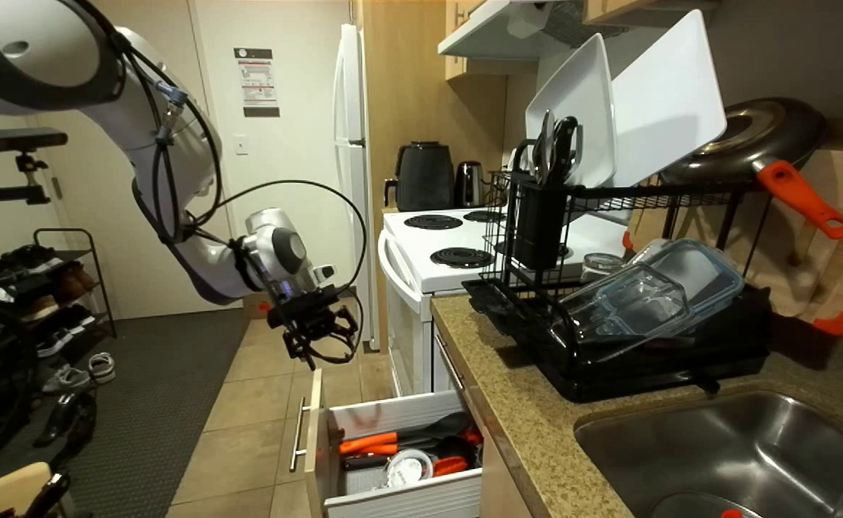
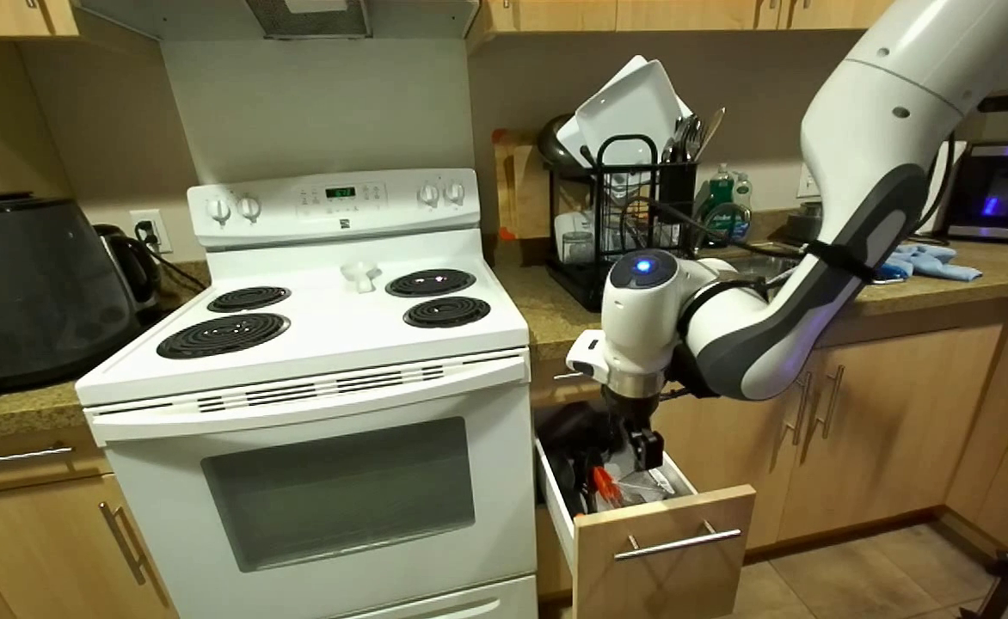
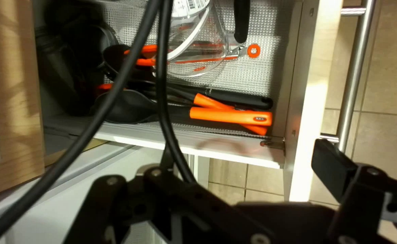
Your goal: Open the second kitchen cabinet drawer to the right
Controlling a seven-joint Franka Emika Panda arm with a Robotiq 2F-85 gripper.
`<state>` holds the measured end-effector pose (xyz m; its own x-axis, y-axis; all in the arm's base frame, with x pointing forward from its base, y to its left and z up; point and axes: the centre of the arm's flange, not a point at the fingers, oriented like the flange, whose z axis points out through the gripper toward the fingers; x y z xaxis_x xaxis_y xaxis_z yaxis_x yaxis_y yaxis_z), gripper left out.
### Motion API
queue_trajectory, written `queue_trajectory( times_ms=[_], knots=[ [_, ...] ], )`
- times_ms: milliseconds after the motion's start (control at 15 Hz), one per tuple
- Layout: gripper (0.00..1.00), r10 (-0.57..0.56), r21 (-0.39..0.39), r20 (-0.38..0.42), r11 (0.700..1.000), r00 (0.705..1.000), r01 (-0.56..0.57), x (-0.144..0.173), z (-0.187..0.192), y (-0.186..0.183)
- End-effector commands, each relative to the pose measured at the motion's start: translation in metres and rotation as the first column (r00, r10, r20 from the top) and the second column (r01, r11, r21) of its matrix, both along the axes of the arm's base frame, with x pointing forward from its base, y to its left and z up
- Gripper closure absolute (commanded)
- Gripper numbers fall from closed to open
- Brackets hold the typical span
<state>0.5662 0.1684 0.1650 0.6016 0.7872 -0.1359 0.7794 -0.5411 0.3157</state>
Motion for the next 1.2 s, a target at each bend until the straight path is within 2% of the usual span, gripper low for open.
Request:
queue_trajectory(
  times_ms=[0, 333, 667, 867, 1133],
  knots=[
    [0.00, -0.003, 0.060, -0.033, 0.998, 0.999, 0.005, -0.014, 0.042, -0.010],
    [0.00, -0.116, 0.098, -0.064, 0.988, 0.991, 0.122, -0.021, 0.071, -0.010],
    [0.00, -0.250, 0.094, -0.069, 0.962, 0.966, 0.256, -0.028, 0.088, -0.009],
    [0.00, -0.343, 0.121, -0.026, 0.931, 0.939, 0.344, -0.035, 0.102, -0.016],
    [0.00, -0.471, 0.143, 0.003, 0.873, 0.882, 0.465, -0.041, 0.119, -0.023]
  ],
)
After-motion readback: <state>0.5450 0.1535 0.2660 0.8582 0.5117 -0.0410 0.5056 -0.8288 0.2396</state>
